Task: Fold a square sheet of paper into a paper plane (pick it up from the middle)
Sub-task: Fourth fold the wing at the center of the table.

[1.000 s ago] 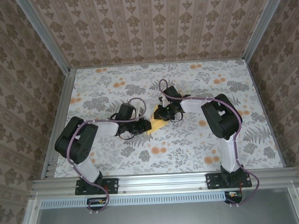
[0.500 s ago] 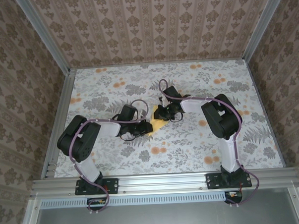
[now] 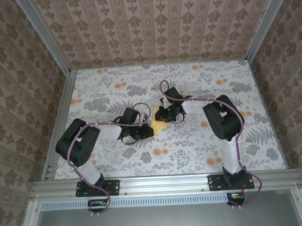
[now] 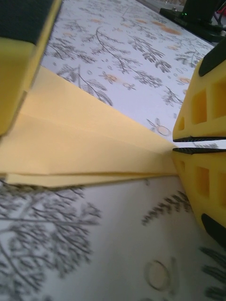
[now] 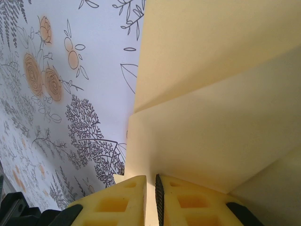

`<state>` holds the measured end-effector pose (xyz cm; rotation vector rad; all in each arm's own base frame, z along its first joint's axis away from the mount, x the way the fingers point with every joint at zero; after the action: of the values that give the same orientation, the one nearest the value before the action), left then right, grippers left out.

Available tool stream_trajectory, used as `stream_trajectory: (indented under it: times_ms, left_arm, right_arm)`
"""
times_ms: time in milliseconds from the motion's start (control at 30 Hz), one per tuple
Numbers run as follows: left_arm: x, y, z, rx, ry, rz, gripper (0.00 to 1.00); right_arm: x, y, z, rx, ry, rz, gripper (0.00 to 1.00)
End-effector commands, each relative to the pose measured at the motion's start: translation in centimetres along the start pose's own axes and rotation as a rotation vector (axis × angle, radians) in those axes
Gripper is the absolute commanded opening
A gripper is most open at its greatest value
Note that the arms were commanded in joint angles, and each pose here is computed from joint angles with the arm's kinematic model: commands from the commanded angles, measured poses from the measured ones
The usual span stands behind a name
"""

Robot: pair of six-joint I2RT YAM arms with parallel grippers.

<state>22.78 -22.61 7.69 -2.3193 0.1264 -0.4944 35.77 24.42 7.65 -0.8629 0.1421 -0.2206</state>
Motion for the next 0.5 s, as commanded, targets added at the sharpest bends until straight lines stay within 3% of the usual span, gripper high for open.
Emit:
stream_trajectory:
  times_ms: [0,267,467]
  left_arm:
    - [-2.4,-0.9,0.5,0.064,-0.03,0.093,0.14]
    - [2.0,-4.4,-2.2,0.097,0.089,-0.197,0.12]
    - [3.5,-2.2,-2.9,0.082,0.113,-0.199,0.09]
  right_arm:
    - [-0.8,1.8,-3.3,-0.114,0.062,0.031,0.16]
    - [-0.7,1.8,-3.4,-0.117,0.073,0.015,0.16]
    - [-0.8,2.0,-3.3,-0.11,0.08,0.013,0.16]
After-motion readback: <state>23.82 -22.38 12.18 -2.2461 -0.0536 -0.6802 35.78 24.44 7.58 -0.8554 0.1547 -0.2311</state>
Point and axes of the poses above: each hand's point on the last joint's axis, 136 mm out from that joint toward the fingers, its own y axis out along the fingers, its own z axis along the line the jaws close on, x = y × z, the point moved 8 cm from there along -y, back along the fingers, and after that the axes turned 15 degrees about y, right-handed, at the moved point
